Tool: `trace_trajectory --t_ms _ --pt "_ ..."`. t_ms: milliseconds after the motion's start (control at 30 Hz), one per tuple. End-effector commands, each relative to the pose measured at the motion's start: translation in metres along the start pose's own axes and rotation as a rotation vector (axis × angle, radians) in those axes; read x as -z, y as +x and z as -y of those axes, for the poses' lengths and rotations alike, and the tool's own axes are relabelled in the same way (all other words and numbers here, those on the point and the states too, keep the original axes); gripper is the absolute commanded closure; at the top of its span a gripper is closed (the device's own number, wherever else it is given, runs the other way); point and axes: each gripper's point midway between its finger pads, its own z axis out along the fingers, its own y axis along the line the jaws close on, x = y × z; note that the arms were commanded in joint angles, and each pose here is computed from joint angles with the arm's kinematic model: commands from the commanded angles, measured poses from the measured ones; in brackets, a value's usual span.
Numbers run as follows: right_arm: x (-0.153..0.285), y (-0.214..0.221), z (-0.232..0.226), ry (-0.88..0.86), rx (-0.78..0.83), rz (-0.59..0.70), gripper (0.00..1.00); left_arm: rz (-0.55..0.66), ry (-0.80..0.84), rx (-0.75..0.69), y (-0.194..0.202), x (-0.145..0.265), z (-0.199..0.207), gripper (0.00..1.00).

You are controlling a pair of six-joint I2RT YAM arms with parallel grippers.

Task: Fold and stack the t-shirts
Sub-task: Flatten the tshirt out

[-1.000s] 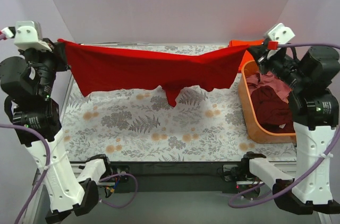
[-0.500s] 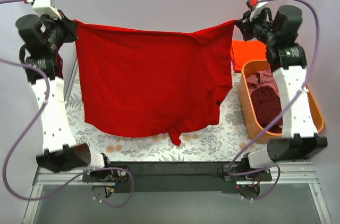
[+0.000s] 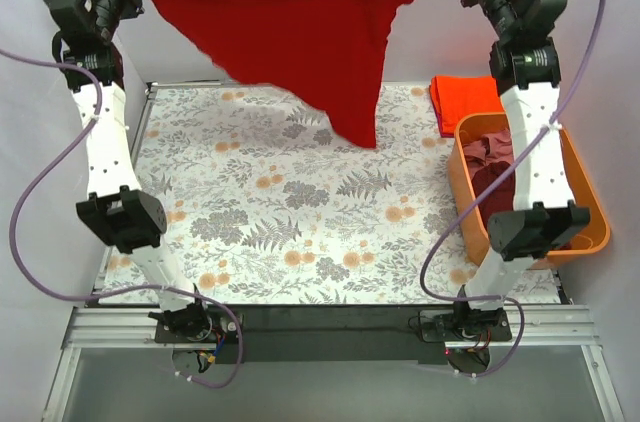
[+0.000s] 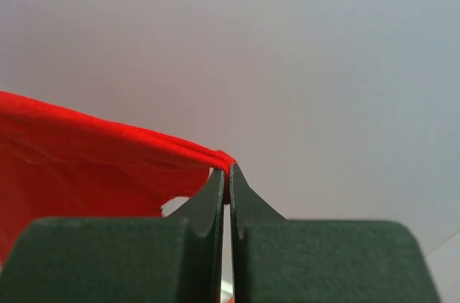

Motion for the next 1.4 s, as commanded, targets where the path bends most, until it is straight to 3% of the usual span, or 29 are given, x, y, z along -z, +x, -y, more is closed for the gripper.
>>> trace_trajectory --t_ms 0,67,100,300,333,367,467,567,700,833,1067,1167,1333,1367 --pt "0.039 -0.092 0.031 0.161 0.1 0.277 0.99 0.316 0.005 -0.102 -0.101 0.047 0.024 1.0" --pt "0.033 -0.067 0.025 0.135 0.091 0.222 0.99 0.269 0.008 -0.109 -0.078 0.046 0.02 1.0" --pt "0.031 -0.053 0.022 0.122 0.091 0.193 0.99 0.184 -0.006 -0.09 -0.04 0.039 0.007 1.0" --pt "0.028 0.12 -0.058 -0.182 0.008 -0.133 0.99 -0.149 0.002 -0.111 0.12 0.052 -0.023 1.0" --pt "0.032 0.143 -0.079 -0.24 -0.009 -0.179 0.99 -0.239 -0.022 -0.079 0.168 0.063 -0.034 1.0" --pt "0.045 0.186 -0.097 -0.278 -0.028 -0.267 0.99 -0.278 -0.021 -0.1 0.188 0.068 -0.038 1.0" --pt "0.075 0.252 -0.139 -0.375 -0.033 -0.408 0.99 -0.446 -0.075 -0.085 0.267 0.091 -0.06 1.0" --pt "0.096 0.289 -0.162 -0.419 -0.056 -0.514 0.99 -0.612 -0.092 -0.082 0.33 0.111 -0.075 1.0" --pt "0.11 0.324 -0.166 -0.422 -0.065 -0.642 0.99 -0.818 -0.096 -0.014 0.385 0.133 -0.082 1.0" --pt "0.109 0.325 -0.166 -0.453 -0.068 -0.699 0.99 -0.899 -0.089 -0.005 0.395 0.137 -0.085 1.0" --pt "0.11 0.272 -0.145 -0.476 0.011 -0.722 0.99 -0.867 -0.065 -0.124 0.318 0.133 -0.083 1.0" --pt "0.134 0.265 -0.147 -0.515 0.034 -0.765 0.99 -0.879 -0.047 -0.186 0.293 0.153 -0.076 1.0" --pt "0.195 0.278 -0.169 -0.622 0.078 -0.871 0.99 -1.0 0.033 -0.321 0.297 0.219 -0.06 1.0" --pt "0.212 0.285 -0.176 -0.658 0.08 -0.915 0.99 -1.065 0.047 -0.311 0.316 0.241 -0.059 1.0"
